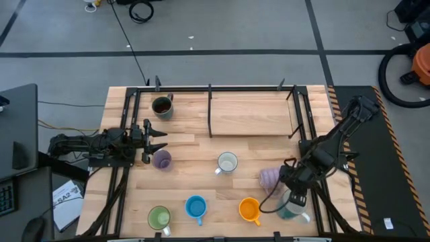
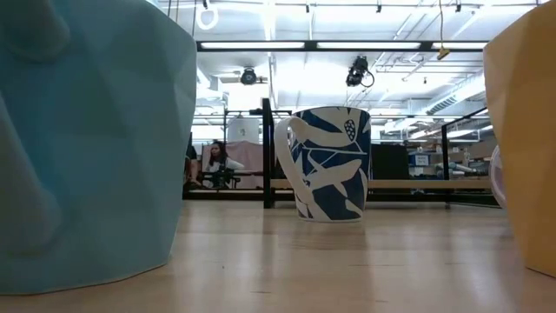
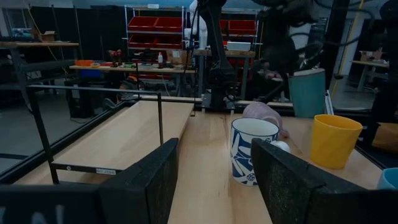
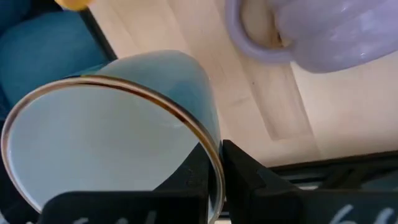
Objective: Place coffee mugs
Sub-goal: Put the light blue mug on the shelf
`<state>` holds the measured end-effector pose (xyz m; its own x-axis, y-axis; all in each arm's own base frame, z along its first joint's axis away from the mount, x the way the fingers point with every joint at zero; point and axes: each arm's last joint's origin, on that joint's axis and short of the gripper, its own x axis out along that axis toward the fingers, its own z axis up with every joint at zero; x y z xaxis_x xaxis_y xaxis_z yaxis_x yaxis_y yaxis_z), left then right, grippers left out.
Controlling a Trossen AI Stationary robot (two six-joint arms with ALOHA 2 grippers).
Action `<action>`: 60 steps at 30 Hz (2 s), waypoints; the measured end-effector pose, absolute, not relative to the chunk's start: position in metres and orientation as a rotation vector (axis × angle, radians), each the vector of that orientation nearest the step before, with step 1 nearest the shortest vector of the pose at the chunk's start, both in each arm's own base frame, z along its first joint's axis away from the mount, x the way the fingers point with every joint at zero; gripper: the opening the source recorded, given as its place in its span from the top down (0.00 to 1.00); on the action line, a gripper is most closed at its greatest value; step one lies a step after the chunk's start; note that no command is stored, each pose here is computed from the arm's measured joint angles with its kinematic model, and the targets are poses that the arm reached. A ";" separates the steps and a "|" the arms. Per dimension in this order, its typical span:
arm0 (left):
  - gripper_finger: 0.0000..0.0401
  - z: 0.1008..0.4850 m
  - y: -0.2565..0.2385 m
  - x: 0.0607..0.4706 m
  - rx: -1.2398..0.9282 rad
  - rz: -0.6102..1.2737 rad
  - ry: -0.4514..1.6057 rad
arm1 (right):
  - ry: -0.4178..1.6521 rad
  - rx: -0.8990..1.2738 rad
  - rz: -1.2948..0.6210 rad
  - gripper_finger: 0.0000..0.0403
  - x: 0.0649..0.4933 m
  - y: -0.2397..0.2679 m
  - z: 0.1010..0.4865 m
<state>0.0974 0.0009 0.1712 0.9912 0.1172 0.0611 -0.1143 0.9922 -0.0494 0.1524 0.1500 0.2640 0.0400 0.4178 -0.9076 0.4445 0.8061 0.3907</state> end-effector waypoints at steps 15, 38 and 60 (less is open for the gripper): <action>0.49 0.171 0.001 0.097 -0.047 0.116 -0.064 | 1.417 0.757 -0.101 0.92 0.175 0.087 0.357; 0.49 0.171 0.001 0.097 -0.047 0.116 -0.064 | 1.302 0.468 -0.261 0.92 0.181 -0.065 0.373; 0.49 0.171 0.001 0.097 -0.047 0.116 -0.064 | 1.515 0.111 -0.362 0.92 0.199 -0.213 0.361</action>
